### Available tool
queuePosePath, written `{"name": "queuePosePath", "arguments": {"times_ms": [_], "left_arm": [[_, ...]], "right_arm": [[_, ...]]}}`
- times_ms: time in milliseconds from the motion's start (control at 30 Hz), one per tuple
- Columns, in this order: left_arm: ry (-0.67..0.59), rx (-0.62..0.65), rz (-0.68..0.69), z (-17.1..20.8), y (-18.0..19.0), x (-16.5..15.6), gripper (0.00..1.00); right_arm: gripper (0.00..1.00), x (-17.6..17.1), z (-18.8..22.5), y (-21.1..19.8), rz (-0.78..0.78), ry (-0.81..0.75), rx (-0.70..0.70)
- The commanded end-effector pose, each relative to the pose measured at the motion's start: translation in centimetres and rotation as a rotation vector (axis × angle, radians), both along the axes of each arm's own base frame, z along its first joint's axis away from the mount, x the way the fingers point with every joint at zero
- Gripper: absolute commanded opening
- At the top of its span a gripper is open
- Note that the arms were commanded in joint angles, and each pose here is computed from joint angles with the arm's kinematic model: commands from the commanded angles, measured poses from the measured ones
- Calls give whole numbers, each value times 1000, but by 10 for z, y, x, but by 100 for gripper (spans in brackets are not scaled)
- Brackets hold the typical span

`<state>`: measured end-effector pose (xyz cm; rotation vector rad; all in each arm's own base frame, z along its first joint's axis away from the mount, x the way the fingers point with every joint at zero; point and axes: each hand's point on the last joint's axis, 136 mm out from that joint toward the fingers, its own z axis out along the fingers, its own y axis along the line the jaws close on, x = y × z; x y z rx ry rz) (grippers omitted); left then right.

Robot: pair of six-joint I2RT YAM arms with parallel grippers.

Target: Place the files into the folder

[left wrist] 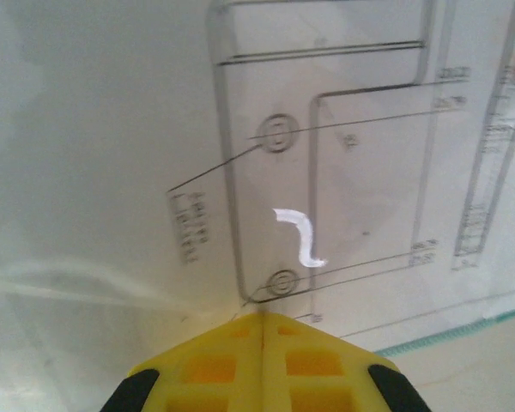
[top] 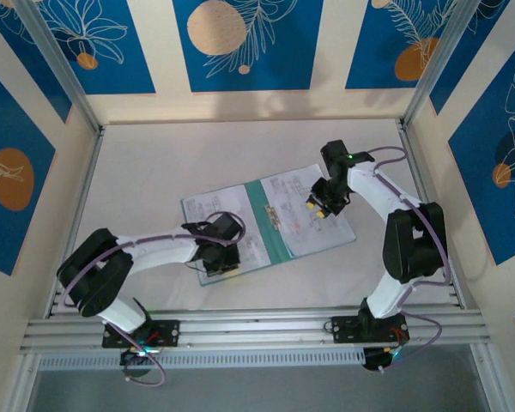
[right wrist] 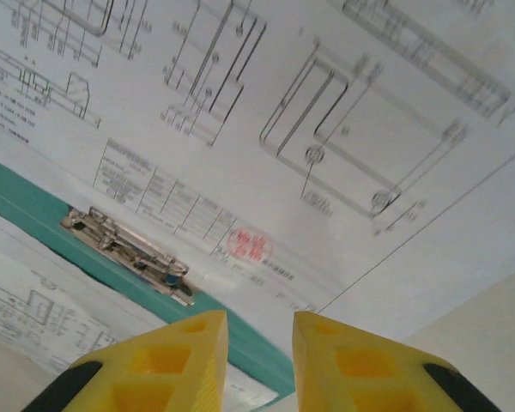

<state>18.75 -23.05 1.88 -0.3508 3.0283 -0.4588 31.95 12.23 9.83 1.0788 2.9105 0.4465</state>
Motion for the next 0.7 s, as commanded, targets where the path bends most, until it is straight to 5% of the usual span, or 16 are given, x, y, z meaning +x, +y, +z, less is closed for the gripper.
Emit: {"name": "queuePosePath", "arguments": {"times_ms": [0, 567, 667], "left_arm": [[16, 160, -42, -2, 50, -6, 0], [14, 98, 46, 17, 66, 23, 0], [23, -7, 113, 30, 53, 20, 18]], "right_arm": [[27, -10, 3, -5, 37, -12, -9], [29, -52, -15, 14, 179, 9, 12], [29, -55, -20, 32, 258, 28, 48]]}}
